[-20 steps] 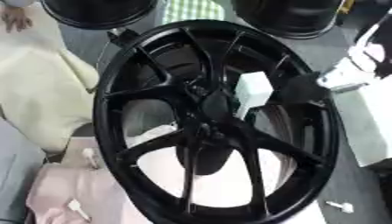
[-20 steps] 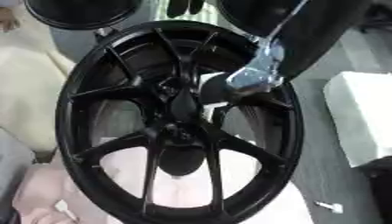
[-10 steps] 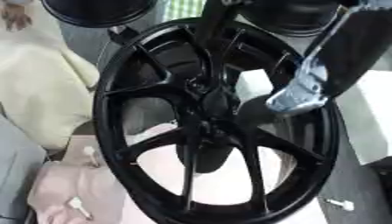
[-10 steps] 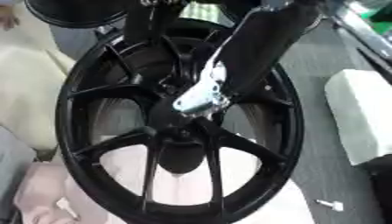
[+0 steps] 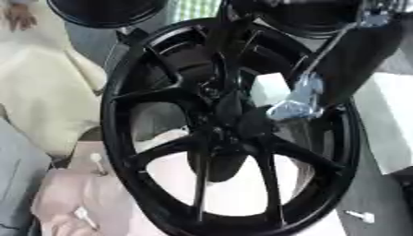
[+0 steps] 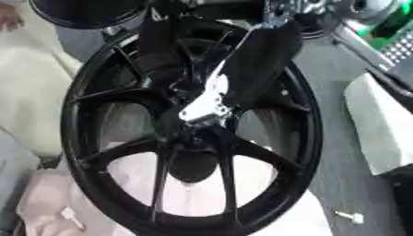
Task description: Pull the pin out of the wheel hub.
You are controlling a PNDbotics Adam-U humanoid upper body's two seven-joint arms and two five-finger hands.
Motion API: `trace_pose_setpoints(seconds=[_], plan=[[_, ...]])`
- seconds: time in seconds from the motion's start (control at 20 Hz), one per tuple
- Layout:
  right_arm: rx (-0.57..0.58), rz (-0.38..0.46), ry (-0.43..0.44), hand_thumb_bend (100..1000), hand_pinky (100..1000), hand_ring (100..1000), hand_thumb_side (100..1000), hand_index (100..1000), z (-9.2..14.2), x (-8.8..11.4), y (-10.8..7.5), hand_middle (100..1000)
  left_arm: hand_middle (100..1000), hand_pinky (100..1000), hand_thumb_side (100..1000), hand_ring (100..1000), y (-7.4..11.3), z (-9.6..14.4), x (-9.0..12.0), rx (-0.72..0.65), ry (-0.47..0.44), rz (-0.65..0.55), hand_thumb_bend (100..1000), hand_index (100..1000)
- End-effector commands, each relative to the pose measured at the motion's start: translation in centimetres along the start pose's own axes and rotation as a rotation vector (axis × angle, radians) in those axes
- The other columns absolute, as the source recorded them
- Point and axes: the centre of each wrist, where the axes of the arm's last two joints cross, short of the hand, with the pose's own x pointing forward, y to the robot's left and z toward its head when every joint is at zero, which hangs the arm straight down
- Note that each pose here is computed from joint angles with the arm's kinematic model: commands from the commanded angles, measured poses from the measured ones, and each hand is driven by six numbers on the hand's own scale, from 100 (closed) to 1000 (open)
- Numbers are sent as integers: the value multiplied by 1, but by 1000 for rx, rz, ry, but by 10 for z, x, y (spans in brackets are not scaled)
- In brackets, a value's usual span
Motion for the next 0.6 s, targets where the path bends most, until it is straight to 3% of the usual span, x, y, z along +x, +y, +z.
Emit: trace_pose_setpoints(seconds=[0.05,0.6], plan=[[-14,24,35,573,848,779,499,791,2,-9,-3,746,487,694,513,521,-3,-6,9,-16,-30,3,842,601],[-1,22,88,538,856,800,486,820,6,-41,7,768,487,695,512,521,-4,-7,11,-16,-35,8,843,601]])
